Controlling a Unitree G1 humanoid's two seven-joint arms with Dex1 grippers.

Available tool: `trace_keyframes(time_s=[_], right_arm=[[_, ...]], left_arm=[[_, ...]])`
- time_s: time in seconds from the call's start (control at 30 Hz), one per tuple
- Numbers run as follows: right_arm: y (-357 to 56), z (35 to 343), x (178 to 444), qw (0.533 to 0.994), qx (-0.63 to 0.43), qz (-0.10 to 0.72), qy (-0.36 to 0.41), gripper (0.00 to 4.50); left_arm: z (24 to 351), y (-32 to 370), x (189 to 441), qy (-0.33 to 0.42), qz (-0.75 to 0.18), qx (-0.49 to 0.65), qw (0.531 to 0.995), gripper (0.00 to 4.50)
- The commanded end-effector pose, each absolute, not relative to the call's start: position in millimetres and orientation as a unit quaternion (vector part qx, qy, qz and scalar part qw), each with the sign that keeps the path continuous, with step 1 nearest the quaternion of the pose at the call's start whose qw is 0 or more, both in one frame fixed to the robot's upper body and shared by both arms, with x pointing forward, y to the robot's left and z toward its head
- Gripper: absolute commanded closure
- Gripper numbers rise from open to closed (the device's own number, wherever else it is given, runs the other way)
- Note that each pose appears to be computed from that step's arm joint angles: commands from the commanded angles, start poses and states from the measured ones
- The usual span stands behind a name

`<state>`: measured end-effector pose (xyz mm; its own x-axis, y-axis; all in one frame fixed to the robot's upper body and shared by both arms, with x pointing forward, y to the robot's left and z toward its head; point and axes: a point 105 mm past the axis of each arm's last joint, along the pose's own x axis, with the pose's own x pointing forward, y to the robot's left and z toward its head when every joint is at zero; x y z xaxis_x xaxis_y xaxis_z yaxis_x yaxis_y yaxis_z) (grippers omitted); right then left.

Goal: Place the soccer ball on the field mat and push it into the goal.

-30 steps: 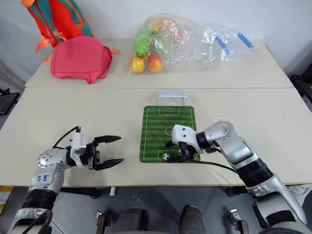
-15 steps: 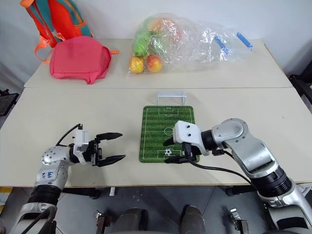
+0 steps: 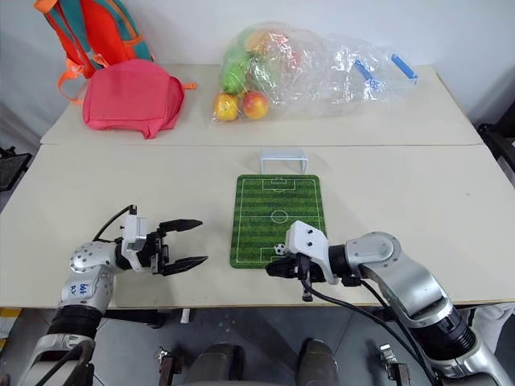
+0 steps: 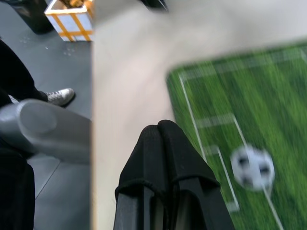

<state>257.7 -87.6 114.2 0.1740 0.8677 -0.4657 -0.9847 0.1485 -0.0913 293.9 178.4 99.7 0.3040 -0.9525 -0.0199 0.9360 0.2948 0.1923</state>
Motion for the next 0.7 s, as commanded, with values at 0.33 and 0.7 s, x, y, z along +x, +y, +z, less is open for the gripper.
trace_keyframes(time_s=[0.33,0.7], right_arm=[[-108,152,357,0.835,-0.205,0.506,0.065,4.48],[-144,218,377,0.896,-0.188,0.401,-0.038,4.48]], left_arm=[[115,185,297,-0.067,-0.577,0.107,0.807,0.0],[130,189,314,-0.083,-0.565,0.127,0.811,0.0]])
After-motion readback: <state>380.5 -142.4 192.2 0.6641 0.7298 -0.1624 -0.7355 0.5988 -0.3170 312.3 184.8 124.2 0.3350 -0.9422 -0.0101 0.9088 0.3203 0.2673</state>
